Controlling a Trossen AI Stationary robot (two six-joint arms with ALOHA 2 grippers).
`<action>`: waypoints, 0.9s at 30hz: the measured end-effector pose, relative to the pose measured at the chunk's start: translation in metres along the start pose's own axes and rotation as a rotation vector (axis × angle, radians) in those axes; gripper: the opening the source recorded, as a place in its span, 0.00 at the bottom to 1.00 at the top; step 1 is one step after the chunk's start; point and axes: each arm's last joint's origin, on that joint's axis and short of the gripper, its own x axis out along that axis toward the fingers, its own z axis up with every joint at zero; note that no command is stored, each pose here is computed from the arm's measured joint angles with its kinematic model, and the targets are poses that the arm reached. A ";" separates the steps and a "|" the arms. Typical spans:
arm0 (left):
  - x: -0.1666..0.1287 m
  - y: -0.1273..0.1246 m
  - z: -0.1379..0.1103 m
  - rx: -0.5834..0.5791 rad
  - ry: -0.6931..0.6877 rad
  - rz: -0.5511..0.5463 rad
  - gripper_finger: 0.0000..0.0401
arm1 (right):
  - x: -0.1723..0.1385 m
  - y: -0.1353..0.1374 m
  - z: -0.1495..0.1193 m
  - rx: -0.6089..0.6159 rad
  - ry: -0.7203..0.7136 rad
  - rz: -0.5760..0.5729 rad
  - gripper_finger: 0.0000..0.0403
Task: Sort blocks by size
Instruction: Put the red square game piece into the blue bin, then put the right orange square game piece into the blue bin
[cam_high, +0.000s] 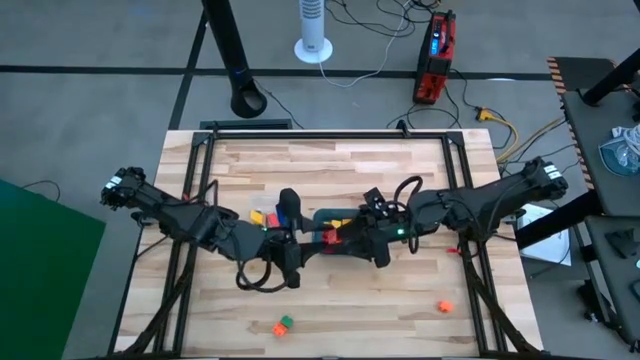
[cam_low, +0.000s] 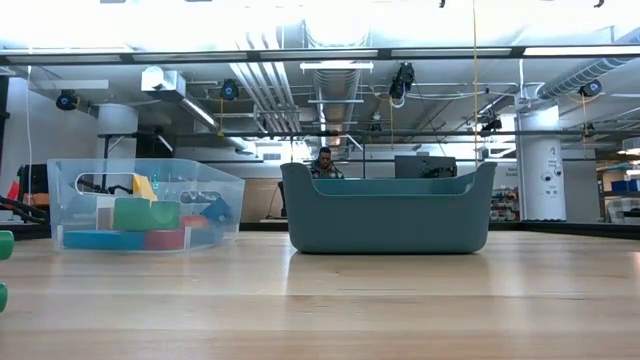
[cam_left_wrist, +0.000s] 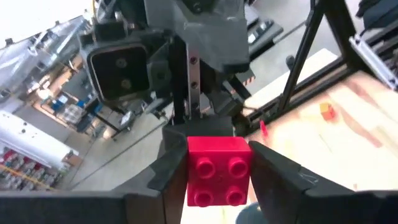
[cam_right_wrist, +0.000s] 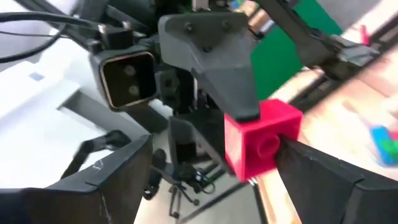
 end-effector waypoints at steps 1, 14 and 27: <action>0.001 0.001 -0.002 -0.002 0.015 -0.003 0.36 | -0.002 0.000 0.000 0.004 0.009 -0.015 0.80; 0.045 0.004 -0.068 -0.242 0.255 -0.252 0.38 | -0.037 -0.008 0.003 0.103 0.012 -0.259 0.82; 0.106 -0.047 -0.124 -0.248 0.503 -0.310 0.48 | -0.041 -0.013 -0.007 0.138 0.078 -0.349 0.78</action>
